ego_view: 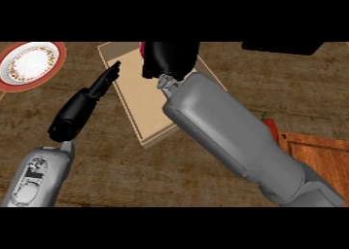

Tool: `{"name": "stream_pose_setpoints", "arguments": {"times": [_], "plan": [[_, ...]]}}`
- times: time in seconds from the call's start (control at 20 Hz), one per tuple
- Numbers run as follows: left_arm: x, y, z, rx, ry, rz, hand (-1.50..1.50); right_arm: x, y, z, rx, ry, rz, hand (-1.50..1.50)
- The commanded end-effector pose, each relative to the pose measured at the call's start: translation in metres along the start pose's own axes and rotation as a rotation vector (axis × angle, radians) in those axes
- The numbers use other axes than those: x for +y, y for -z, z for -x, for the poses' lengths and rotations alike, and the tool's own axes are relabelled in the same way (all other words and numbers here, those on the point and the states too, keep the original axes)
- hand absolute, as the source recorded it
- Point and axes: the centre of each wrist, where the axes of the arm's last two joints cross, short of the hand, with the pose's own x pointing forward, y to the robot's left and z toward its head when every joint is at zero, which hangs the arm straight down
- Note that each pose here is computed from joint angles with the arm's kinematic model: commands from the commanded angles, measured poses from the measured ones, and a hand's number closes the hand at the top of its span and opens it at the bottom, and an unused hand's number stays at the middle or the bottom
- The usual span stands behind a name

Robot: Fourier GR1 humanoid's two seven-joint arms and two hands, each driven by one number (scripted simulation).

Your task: Pick the cupcake from the cutting board and place it in the cardboard box

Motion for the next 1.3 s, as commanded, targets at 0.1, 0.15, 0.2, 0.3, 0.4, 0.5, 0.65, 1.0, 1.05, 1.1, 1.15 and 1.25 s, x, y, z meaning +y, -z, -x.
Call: {"name": "stream_pose_setpoints", "arguments": {"times": [0.1, 0.15, 0.2, 0.3, 0.4, 0.5, 0.65, 1.0, 1.05, 1.1, 1.15, 1.25], "plan": [[0.019, -0.021, 0.016, 0.015, 0.008, -0.045, 0.00, 0.013, 0.023, -0.005, 0.093, -0.088, -0.157, 1.50], [0.015, -0.013, 0.007, 0.012, 0.008, -0.048, 0.00, 0.024, 0.030, 0.008, 0.119, -0.092, -0.220, 1.50], [0.015, -0.020, 0.009, 0.017, 0.004, -0.046, 0.00, 0.019, 0.036, 0.008, 0.151, -0.104, -0.324, 1.50], [0.018, -0.020, 0.020, 0.029, -0.004, -0.057, 0.00, 0.031, 0.043, 0.023, 0.167, -0.078, -0.409, 1.50], [0.010, -0.024, 0.016, 0.013, -0.008, -0.053, 0.00, 0.041, 0.042, 0.030, 0.150, -0.095, -0.453, 1.50], [0.024, -0.030, 0.017, 0.020, -0.010, -0.072, 0.00, 0.046, 0.043, 0.033, 0.141, -0.092, -0.497, 1.50], [0.017, -0.017, 0.007, 0.038, 0.001, -0.071, 0.00, 0.050, 0.054, 0.040, 0.147, -0.181, -0.632, 1.50], [0.021, -0.040, 0.018, 0.050, -0.005, -0.079, 0.00, 0.062, 0.056, 0.062, 0.026, -0.048, -0.753, -1.50], [0.013, -0.040, 0.009, 0.039, 0.004, -0.100, 0.00, 0.060, 0.056, 0.064, -0.009, 0.005, -0.736, -1.50], [0.015, -0.044, 0.015, 0.051, 0.003, -0.104, 0.00, 0.068, 0.054, 0.086, -0.036, 0.030, -0.718, -1.50], [0.023, -0.050, 0.017, 0.051, 0.003, -0.088, 0.00, 0.057, 0.050, 0.059, -0.055, 0.092, -0.661, -1.50], [0.014, -0.039, 0.016, 0.049, 0.000, -0.080, 0.00, 0.038, 0.060, 0.052, -0.078, 0.272, -0.491, -1.50]]}}
